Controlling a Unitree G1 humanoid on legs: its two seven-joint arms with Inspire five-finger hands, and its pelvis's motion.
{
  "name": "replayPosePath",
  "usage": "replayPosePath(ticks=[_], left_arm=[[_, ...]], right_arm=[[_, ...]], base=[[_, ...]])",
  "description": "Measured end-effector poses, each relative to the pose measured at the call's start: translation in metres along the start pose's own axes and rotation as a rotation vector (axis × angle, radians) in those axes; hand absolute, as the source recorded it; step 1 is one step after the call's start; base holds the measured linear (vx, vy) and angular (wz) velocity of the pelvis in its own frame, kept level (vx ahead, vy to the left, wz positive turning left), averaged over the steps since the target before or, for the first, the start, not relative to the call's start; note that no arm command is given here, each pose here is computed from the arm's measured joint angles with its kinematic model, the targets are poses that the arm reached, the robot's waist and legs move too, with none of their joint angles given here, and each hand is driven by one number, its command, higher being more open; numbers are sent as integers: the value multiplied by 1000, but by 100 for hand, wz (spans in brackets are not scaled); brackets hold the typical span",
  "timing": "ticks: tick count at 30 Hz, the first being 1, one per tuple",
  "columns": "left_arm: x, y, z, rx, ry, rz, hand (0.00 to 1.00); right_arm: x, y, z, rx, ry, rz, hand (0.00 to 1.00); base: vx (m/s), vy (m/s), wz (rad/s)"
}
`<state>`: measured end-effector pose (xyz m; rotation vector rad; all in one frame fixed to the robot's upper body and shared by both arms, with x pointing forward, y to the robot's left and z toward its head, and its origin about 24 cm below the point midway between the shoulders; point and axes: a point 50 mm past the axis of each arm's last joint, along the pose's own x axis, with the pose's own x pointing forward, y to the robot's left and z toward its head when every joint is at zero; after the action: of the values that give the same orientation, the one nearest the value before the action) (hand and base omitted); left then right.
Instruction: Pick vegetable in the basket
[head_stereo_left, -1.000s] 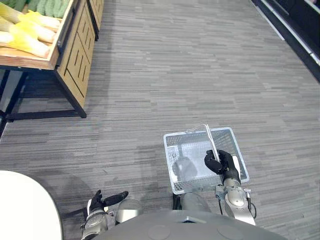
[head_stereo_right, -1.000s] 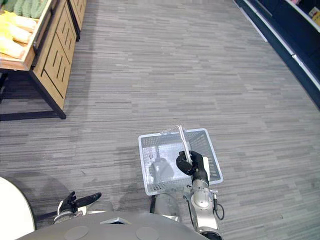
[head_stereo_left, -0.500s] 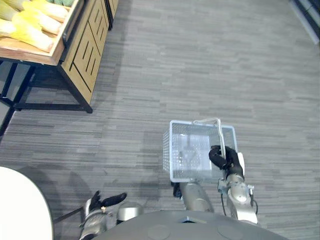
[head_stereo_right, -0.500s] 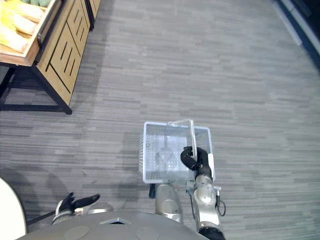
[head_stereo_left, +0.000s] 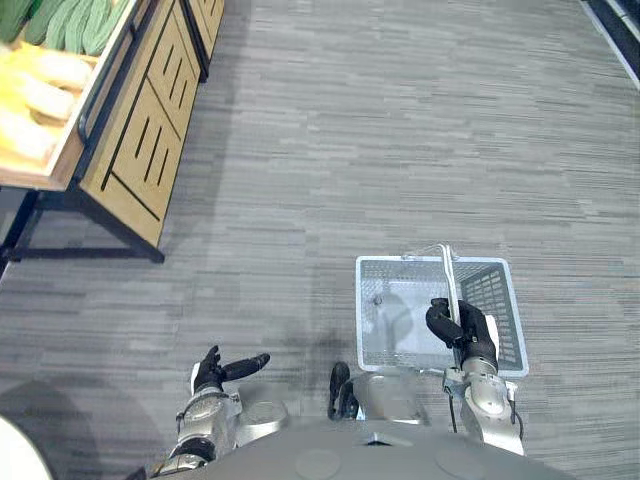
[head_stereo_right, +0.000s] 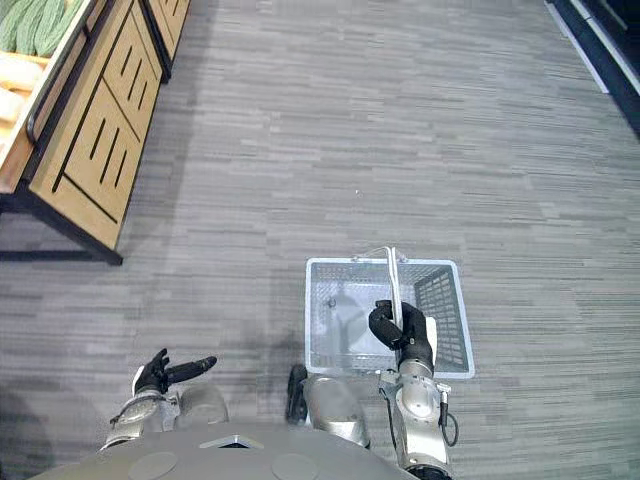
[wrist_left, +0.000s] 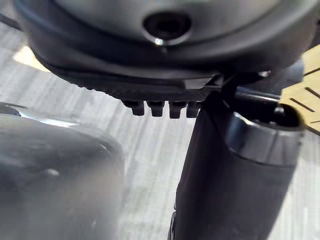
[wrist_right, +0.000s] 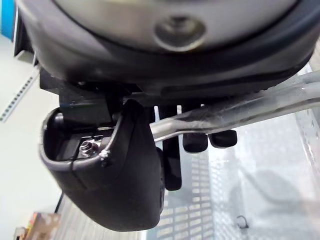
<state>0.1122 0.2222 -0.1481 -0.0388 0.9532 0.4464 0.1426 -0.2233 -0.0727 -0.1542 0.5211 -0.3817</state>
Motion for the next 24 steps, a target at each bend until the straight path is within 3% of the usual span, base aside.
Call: replayPosePath(ticks=[7,13,19,24], left_arm=[[0,4,5,-14,-30,7,100],[-1,21,-10,-6,33,65,100],[-6,26,-23,-9,75,80,100],[-8,25,-30,1,95,76,100]], right_arm=[[-3,-11,-6,13,22,-47,0],[-2,-2,-5,18,23,-18,0],[9,16,14,23,-41,46,0],[6,19,9,14,-20,59,0]], base=[[271,139,-31],[304,202,-10],[110,134,-57],[38,122,-10]])
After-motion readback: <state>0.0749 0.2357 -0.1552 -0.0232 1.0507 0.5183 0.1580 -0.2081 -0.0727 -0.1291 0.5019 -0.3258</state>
